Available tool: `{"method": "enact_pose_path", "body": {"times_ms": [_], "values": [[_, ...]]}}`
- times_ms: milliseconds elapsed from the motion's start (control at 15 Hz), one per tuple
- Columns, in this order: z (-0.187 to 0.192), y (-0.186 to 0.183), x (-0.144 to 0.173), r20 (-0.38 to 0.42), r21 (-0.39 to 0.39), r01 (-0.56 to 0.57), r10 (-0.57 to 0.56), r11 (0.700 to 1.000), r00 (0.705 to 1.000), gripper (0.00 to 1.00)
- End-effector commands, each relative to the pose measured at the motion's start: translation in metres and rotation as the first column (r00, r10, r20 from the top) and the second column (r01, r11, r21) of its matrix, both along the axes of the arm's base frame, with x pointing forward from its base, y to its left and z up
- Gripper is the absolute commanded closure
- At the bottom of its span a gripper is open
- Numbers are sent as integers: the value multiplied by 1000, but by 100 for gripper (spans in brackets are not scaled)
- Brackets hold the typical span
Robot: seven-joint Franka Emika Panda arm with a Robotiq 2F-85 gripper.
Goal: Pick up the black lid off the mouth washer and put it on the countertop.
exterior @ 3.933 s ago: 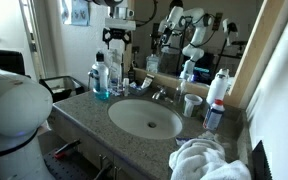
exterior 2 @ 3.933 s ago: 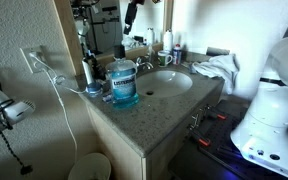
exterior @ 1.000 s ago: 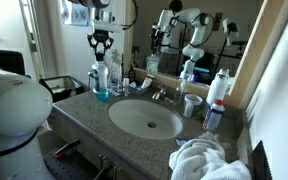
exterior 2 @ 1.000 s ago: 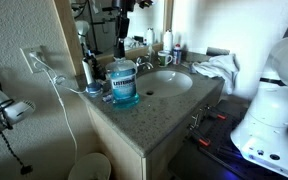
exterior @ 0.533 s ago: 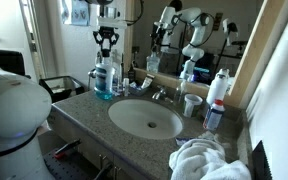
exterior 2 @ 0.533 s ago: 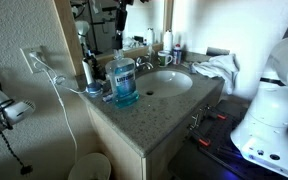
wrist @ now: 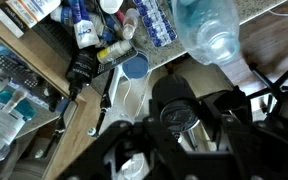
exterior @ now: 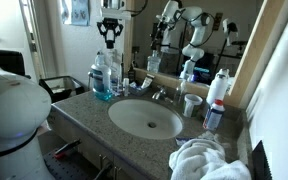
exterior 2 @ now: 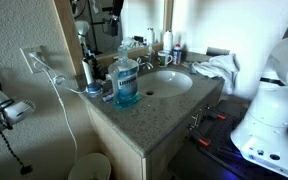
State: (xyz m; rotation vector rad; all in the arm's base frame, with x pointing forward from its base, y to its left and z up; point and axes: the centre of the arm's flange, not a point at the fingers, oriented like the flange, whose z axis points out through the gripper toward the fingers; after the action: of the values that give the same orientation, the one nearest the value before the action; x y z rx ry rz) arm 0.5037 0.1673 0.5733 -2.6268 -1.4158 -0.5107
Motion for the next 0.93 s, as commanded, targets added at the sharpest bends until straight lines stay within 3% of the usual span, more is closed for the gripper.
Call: {"method": "enact_pose_path", "body": {"times_ms": [0,267,533,867], "values": [[12,-14,-1,10,7,24,-24,1000,1000,80],[6,-63,-9,-16,-51,157,-158,986,987,80],[-32,-115,-27,-84,-69,280,-286,957,955,80],[-102,-126,-60,-172,-27,264,-264,964,949,80]]}}
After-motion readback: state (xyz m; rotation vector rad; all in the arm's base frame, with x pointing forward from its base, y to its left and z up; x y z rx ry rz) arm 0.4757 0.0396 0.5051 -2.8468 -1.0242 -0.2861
